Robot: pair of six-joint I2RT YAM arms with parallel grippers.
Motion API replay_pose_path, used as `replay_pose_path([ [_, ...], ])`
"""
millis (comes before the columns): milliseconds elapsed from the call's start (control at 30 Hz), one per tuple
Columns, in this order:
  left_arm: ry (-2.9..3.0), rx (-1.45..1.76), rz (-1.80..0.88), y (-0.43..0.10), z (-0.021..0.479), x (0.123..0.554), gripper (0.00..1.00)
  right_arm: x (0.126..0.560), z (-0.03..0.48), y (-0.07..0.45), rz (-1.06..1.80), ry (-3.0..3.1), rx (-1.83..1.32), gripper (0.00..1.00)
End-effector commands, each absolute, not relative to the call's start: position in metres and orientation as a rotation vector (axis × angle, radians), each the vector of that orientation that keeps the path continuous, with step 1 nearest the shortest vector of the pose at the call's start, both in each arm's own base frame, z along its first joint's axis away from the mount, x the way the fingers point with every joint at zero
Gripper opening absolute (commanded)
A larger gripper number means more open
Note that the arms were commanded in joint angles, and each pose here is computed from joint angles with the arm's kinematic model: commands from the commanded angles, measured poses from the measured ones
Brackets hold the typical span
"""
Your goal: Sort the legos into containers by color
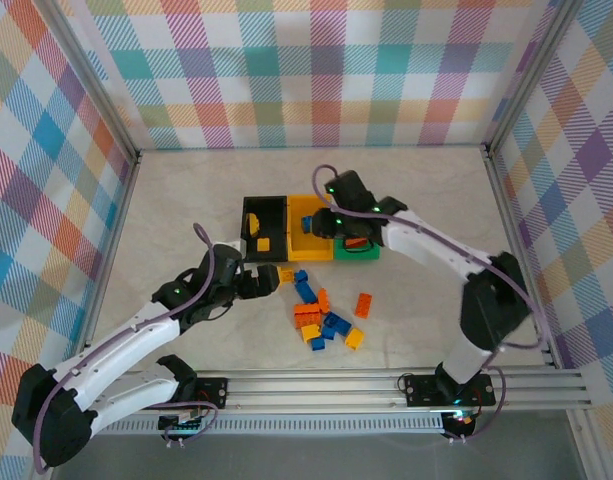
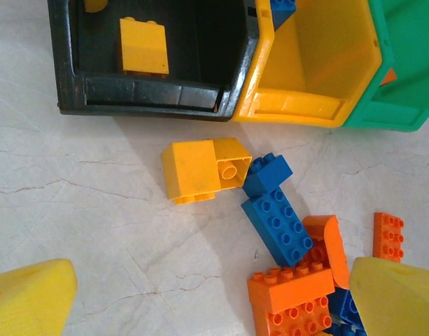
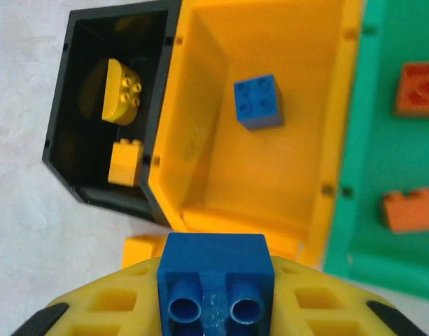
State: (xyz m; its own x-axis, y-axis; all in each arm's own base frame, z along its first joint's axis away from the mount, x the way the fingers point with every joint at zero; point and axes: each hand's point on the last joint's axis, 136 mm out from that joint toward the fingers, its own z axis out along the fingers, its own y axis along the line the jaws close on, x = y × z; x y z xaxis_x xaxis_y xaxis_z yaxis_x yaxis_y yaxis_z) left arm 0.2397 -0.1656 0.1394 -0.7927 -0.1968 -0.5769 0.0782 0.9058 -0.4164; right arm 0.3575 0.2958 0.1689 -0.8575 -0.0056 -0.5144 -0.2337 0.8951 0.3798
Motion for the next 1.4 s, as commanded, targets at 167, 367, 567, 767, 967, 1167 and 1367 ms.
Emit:
replay_pose_path([
  [167,2.460,-0.049,-0.582,-0.165,0.130,0.225,1.00,0.410,0.142,0.316,0.436,2.572,-0.179,0.39],
  [367,2.475,-0.026,-0.587,-0.168,0.127,0.223,1.00,0.423,0.153,0.322,0.438,2.550,-0.147,0.73],
  [567,2.512,0.131,-0.579,-0.196,0.123,0.216,0.99,0.404,0.178,0.312,0.510,2.495,-0.128,0.83],
  [767,2.582,0.371,-0.489,-0.243,0.096,0.201,0.92,0.369,0.179,0.287,0.547,2.483,-0.105,0.85],
  [967,2.609,0.501,-0.311,-0.264,0.071,0.206,0.92,0.343,0.173,0.263,0.527,2.485,-0.088,0.86],
  [1167,2.550,0.441,-0.253,-0.275,0.077,0.232,0.89,0.330,0.177,0.252,0.551,2.460,-0.058,0.86],
  [1367,2.575,0.309,-0.267,-0.279,0.065,0.259,0.82,0.326,0.182,0.245,0.543,2.438,-0.054,0.86],
])
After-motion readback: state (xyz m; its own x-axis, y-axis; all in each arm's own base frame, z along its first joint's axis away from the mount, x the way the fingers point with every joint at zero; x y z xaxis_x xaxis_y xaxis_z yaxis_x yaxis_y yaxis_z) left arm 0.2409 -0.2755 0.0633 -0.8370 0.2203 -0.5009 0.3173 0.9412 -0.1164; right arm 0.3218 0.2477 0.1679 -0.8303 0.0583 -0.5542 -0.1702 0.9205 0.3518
